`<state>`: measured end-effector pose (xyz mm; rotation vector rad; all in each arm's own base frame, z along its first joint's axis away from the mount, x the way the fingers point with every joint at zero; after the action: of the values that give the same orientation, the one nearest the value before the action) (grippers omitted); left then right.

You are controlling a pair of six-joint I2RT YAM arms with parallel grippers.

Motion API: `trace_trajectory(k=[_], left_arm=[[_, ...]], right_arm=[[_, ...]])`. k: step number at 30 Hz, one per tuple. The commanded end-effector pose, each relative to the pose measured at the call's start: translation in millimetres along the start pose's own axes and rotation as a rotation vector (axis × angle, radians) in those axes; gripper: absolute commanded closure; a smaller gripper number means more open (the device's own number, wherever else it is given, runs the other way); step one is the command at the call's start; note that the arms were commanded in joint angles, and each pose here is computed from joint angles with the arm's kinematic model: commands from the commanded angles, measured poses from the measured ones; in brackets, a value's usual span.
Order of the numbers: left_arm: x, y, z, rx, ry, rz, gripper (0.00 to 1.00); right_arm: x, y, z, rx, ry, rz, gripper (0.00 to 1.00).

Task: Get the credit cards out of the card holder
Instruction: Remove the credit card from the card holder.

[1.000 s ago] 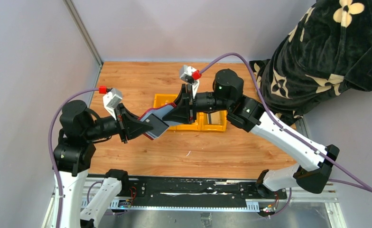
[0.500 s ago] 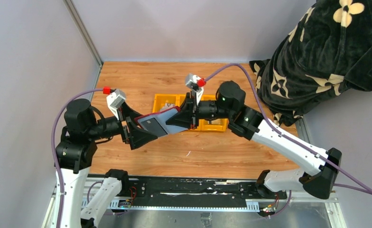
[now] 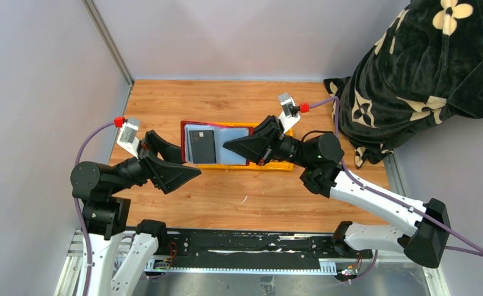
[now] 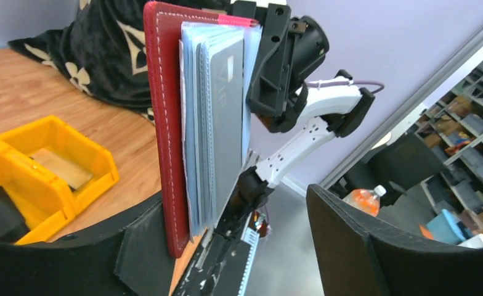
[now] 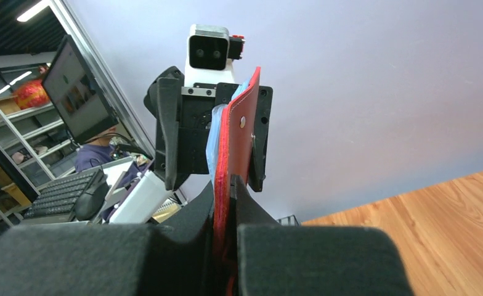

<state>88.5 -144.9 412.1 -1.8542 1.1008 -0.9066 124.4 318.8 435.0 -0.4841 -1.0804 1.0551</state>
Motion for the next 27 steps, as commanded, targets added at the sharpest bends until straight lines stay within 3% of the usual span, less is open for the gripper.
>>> trace_trajectory(k=[1,5,9,15,19,22,24,25,27], left_arm=[[4.5,-18.7,-11.6,-0.014,0.049,-0.055,0.27],[5.7,-20.0,-9.3,-0.019,0.044,-0.060,0.38],[7.1,-18.4,-2.6,-0.032,0.028,-0.065,0.59],[7.4,-17.4,-0.5,-0.021,0.019,-0.052,0.62],[6.1,-15.2,7.6,0.013,-0.046,-0.032,0.77],[4.3,-14.3,14.4,0.041,-0.104,-0.027,0.91],[3.3,-14.7,14.6,0.057,-0.114,-0.031,0.96],[3.1,-15.0,14.5,0.061,-0.117,-0.032,0.98],[2.6,-14.5,14.9,0.070,-0.121,-0.028,1.00]], right_arm=[[4.1,-11.6,14.8,0.011,-0.060,-0.099,1.00],[7.9,-4.5,12.9,0.025,-0.061,-0.102,1.00],[15.0,1.0,11.4,0.041,-0.079,-0.099,1.00],[14.0,3.1,10.2,0.039,-0.073,-0.100,1.00],[9.2,3.0,9.4,0.033,-0.047,-0.097,1.00],[6.5,5.1,9.0,0.037,-0.027,-0.075,0.87],[2.8,6.1,6.1,0.045,0.001,-0.056,0.73],[0.2,4.2,5.3,0.044,0.015,-0.050,0.61],[-5.9,-1.0,4.6,0.032,0.047,-0.042,0.51]])
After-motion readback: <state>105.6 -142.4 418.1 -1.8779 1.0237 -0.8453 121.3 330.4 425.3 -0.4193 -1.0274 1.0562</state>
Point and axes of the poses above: each gripper's point midway between its finger pads, its own x axis out along the fingers, its own z axis along the line the jaws close on, y = z × x, the point moved 4 cm from there along -x, back along the fingers, and after that the axes turned 4 degrees about x, right-handed, at the moved point
